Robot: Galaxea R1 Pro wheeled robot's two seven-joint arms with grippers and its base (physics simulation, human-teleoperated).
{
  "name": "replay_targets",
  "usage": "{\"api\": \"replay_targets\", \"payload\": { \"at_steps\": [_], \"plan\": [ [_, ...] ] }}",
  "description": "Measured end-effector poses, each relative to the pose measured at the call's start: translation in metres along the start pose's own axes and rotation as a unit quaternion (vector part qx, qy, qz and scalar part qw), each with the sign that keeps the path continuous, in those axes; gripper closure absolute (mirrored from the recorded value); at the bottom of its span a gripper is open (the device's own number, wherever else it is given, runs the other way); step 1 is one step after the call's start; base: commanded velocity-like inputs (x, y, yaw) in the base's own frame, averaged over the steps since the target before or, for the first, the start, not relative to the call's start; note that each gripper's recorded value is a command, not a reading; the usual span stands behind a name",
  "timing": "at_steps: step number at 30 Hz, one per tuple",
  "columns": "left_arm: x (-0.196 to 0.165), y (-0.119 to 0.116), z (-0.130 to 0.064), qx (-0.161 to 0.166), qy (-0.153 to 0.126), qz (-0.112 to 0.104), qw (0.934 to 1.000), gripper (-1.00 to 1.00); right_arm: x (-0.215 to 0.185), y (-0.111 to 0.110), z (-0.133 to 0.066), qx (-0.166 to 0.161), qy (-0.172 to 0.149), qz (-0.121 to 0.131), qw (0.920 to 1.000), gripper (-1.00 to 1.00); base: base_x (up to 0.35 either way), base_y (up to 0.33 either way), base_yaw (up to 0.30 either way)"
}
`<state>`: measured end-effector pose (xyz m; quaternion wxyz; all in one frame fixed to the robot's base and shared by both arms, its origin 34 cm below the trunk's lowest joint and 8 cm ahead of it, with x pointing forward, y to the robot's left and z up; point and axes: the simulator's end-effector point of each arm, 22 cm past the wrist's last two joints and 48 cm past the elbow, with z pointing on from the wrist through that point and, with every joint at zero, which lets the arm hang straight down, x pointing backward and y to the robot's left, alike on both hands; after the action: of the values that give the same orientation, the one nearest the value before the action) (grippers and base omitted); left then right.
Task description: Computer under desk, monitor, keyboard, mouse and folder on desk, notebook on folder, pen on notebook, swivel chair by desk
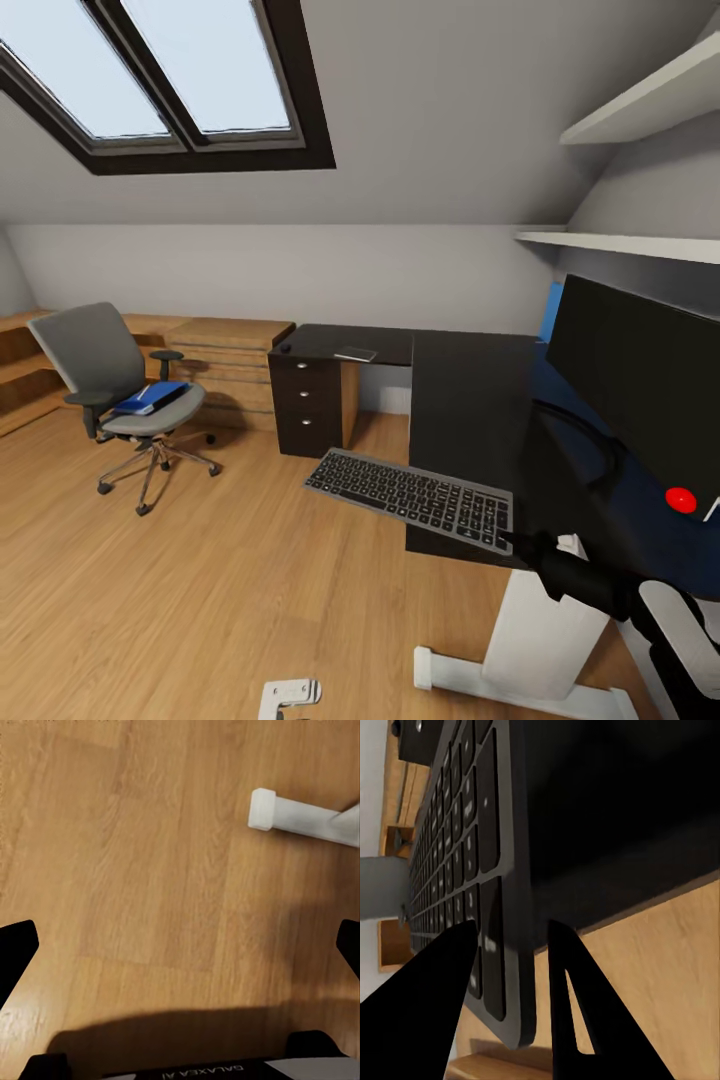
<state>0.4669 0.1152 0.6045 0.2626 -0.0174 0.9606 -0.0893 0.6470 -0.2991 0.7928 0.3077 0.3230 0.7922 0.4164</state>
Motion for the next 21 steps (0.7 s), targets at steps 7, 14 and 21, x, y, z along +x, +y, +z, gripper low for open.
{"api": "replay_targets", "payload": {
  "at_steps": [7, 14, 21],
  "plan": [
    [-0.007, -0.002, -0.010, 0.000, 0.000, 0.000, 1.0000, -1.00, 0.015, 0.060, -0.001, -0.076, 0.019, -0.022, 0.9966, 1.00, 0.000, 0.000, 0.000],
    [-0.010, -0.017, -0.019, 0.007, 0.005, -0.006, 0.9999, -1.00, 0.040, 0.119, 0.010, -0.130, 0.012, -0.032, 0.9910, 1.00, 0.000, 0.000, 0.000],
    [-0.013, -0.021, -0.028, 0.007, 0.008, -0.007, 0.9999, -1.00, 0.016, 0.161, 0.027, -0.114, -0.147, -0.034, 0.9820, 1.00, 0.000, 0.000, 0.000]
  ]
}}
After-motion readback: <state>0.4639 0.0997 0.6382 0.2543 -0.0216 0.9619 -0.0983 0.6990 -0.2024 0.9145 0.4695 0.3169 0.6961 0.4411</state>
